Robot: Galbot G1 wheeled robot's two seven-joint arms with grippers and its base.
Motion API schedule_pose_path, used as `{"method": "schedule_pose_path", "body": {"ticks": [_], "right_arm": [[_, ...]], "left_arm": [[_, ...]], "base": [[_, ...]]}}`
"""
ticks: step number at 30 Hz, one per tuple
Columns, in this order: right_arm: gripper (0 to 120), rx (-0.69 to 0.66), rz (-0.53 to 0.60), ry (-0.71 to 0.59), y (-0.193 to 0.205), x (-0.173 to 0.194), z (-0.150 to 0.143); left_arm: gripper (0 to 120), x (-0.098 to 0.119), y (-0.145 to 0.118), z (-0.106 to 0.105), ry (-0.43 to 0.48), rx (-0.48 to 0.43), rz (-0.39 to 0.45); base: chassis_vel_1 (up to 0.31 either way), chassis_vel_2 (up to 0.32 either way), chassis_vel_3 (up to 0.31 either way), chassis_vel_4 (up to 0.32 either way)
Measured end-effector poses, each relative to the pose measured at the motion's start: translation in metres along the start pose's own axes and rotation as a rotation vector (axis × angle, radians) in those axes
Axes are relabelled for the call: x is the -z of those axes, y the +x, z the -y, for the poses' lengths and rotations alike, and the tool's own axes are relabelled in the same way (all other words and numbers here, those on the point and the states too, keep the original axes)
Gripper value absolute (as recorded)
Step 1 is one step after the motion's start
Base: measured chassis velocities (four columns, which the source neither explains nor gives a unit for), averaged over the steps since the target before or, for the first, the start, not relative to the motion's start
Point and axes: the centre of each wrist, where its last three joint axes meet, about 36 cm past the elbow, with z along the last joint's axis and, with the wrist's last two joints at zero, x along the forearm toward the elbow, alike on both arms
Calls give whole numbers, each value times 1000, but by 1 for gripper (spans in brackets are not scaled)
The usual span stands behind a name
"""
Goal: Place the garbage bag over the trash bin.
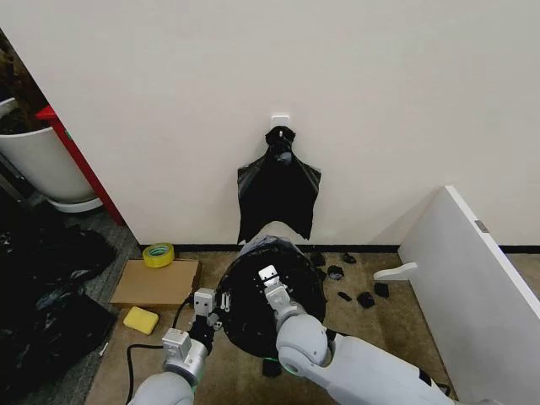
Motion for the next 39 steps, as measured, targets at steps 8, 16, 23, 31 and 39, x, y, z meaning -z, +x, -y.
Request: {"method": "schedule_pose_path", "body": {"ticks": [8, 16, 23, 31, 39], "right_arm": [[0, -55, -47, 47, -2, -2, 4], [0, 46, -18, -12, 34, 4, 1], [0, 118, -145, -74, 47, 11, 1], [0, 86, -208, 6, 43, -6, 4], [0, -6, -101, 161, 41, -29, 11]], "left_arm": [[0, 0, 0, -3, -7, 5, 0], [0, -2, -3, -5, -15, 9, -3], [0, 0, -4, -5, -18, 7, 5], [0, 8, -3, -6, -22, 4, 29], [0, 7, -2, -5, -27, -1, 27]], "base": [[0, 0, 0, 0], [0, 0, 0, 0], [0, 0, 0, 0], [0, 0, 0, 0], [0, 0, 0, 0]]}}
